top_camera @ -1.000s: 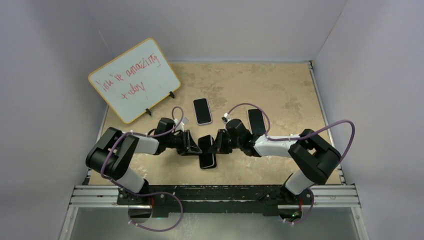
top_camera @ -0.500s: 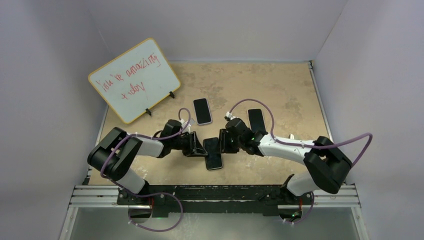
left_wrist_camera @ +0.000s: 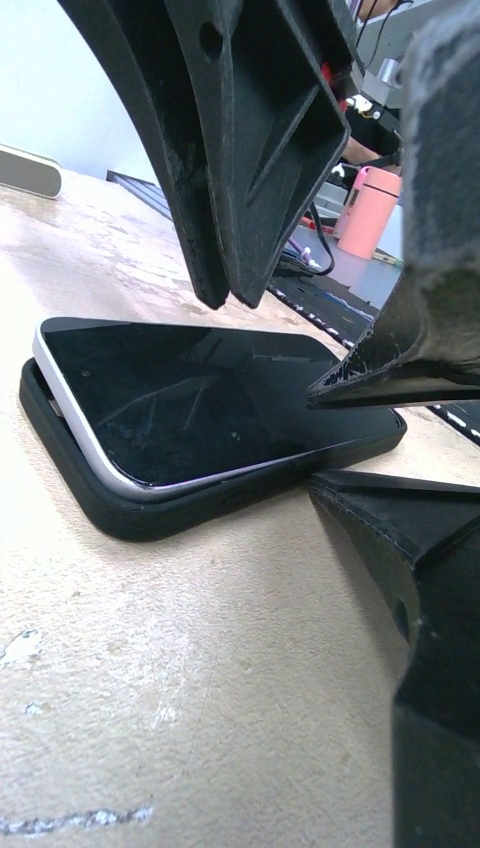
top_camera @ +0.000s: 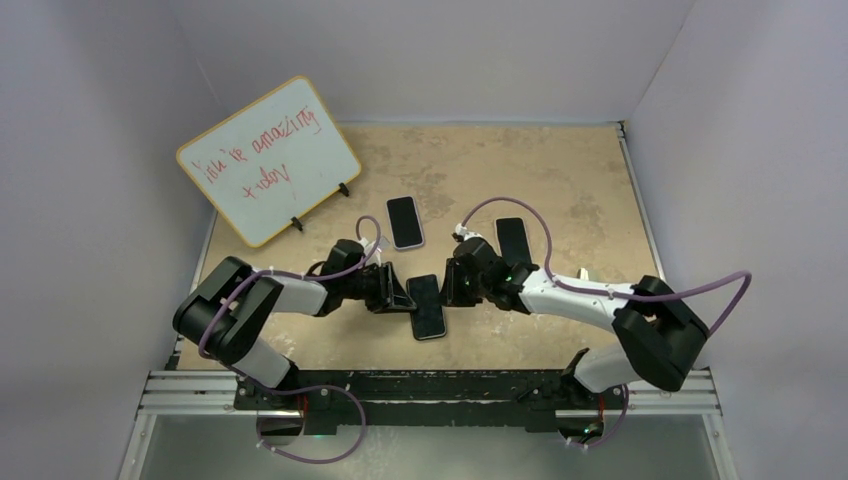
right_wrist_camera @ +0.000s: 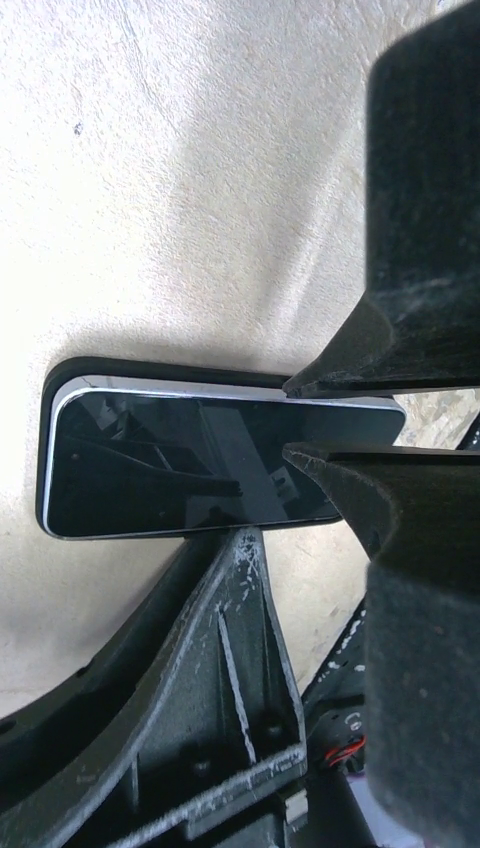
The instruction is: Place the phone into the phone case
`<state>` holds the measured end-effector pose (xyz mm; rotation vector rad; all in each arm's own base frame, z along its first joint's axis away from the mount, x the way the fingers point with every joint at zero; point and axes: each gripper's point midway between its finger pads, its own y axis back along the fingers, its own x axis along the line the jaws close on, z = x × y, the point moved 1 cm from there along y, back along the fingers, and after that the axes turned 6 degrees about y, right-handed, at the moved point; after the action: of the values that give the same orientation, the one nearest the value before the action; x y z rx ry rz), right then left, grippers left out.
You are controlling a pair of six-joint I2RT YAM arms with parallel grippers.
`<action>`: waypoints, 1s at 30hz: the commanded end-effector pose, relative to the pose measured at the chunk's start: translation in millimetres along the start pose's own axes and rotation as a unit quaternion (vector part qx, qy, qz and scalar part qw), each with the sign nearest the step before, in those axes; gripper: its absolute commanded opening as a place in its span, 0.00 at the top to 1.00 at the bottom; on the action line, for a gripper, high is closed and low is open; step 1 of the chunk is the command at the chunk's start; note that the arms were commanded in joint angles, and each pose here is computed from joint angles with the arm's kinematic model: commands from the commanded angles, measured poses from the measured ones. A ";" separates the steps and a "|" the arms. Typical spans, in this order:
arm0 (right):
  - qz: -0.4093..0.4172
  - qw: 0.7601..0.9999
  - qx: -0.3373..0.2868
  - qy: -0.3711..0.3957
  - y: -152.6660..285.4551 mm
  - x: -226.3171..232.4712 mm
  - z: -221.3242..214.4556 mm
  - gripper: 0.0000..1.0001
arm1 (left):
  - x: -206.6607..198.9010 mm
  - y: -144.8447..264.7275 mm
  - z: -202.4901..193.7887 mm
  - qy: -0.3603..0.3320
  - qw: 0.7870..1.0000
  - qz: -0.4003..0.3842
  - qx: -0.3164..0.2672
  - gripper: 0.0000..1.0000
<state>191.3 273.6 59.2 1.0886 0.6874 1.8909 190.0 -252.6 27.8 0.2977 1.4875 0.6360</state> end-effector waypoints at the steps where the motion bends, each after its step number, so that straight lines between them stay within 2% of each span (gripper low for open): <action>1: -0.001 1.000 0.003 0.007 -7.2 -4.4 -4.0 0.77 | -1.0 0.6 3.6 -0.023 1.000 0.004 -0.012 0.68; 7: 0.010 1.000 0.002 0.011 -15.5 -3.7 -6.3 0.82 | -0.1 -2.1 1.6 -0.025 1.000 0.006 -0.007 0.66; 12: 0.050 0.999 0.002 0.014 -18.5 6.5 -9.7 0.96 | -0.7 -6.8 -0.2 -0.027 1.000 0.007 -0.003 0.66; 15: 0.063 0.998 0.015 0.007 -20.6 7.9 -17.8 1.00 | -1.8 -9.5 -3.4 -0.025 1.000 0.004 0.000 0.68; 25: 0.034 0.999 0.029 -0.015 -29.8 -8.1 -31.6 1.00 | -3.4 -6.6 -2.8 -0.032 0.999 0.023 -0.014 0.74; 27: 0.030 0.999 0.018 -0.018 -23.6 -7.2 -25.5 0.96 | 1.1 -3.7 0.2 -0.035 0.998 0.044 -0.023 0.75; 30: 0.031 0.999 -0.008 -0.017 -9.3 -1.0 -10.5 0.84 | 1.0 0.1 1.9 -0.036 0.998 0.051 -0.032 0.75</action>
<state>191.0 275.8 38.6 1.1413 0.6422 1.9189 188.6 -253.3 25.6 0.3228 1.4464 0.7018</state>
